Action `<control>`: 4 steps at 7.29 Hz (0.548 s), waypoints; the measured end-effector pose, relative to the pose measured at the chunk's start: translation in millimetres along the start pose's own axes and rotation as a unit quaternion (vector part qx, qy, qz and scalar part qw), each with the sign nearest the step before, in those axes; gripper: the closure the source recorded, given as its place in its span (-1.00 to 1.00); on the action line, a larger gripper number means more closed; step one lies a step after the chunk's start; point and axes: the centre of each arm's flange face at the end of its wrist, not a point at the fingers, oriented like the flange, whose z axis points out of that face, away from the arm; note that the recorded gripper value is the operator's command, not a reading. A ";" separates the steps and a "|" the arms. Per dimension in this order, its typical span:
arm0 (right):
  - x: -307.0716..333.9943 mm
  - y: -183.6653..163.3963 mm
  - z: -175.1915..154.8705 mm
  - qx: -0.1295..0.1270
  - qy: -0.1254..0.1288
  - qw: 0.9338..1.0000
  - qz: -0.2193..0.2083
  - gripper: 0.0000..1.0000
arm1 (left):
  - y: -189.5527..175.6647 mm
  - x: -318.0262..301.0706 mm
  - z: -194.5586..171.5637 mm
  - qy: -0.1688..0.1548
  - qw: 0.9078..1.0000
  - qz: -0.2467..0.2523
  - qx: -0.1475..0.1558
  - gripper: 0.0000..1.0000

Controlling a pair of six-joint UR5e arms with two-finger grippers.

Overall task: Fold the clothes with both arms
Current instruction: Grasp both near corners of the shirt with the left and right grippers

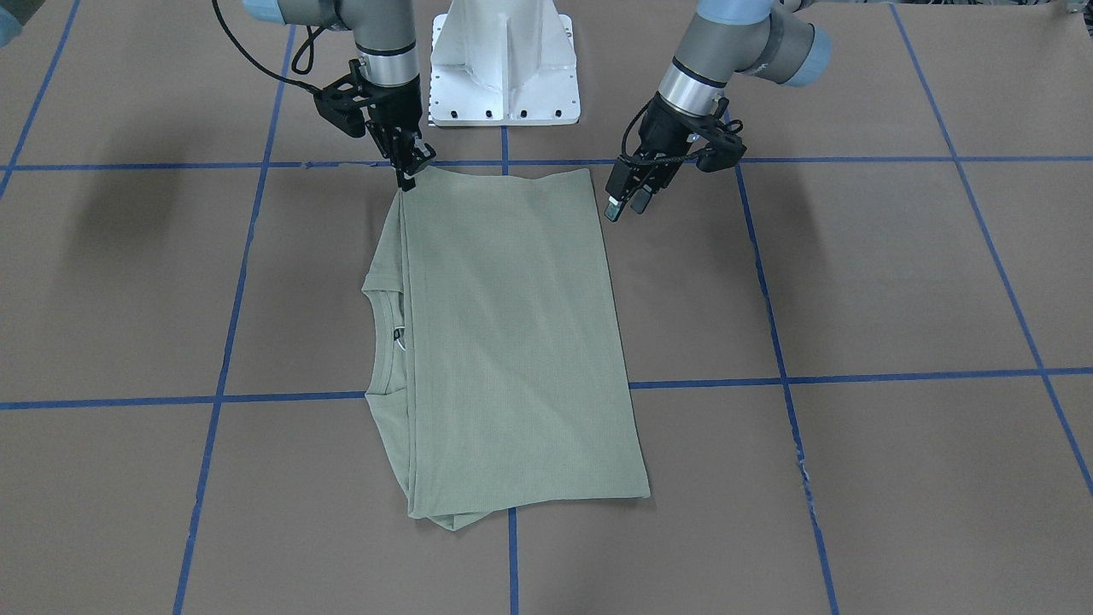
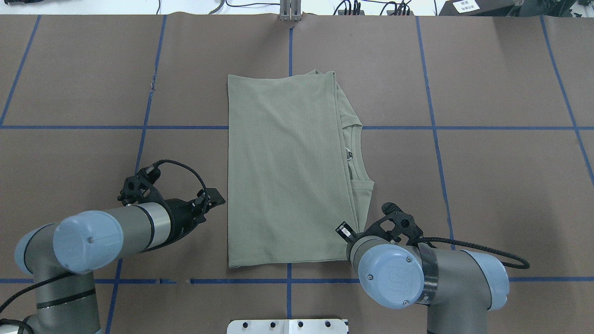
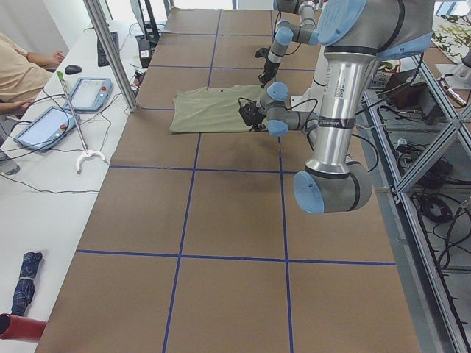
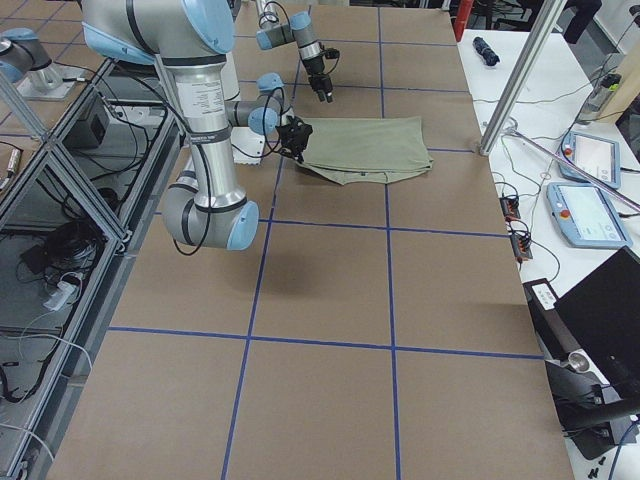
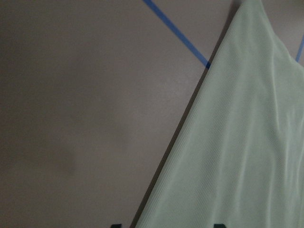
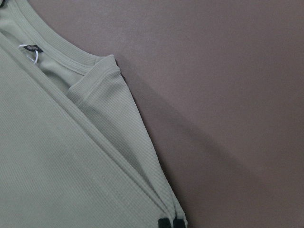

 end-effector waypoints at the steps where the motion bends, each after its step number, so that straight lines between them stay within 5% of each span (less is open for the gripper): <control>1: -0.5 0.4 -0.6 -0.001 -0.001 1.000 0.000 1.00 | 19.3 -7.5 2.5 -0.010 1.000 0.003 -0.008 -0.34; 4: -2.7 1.9 -2.5 -0.003 -0.003 1.000 0.001 1.00 | 67.7 -31.5 11.0 -0.037 0.998 0.020 -0.040 -0.26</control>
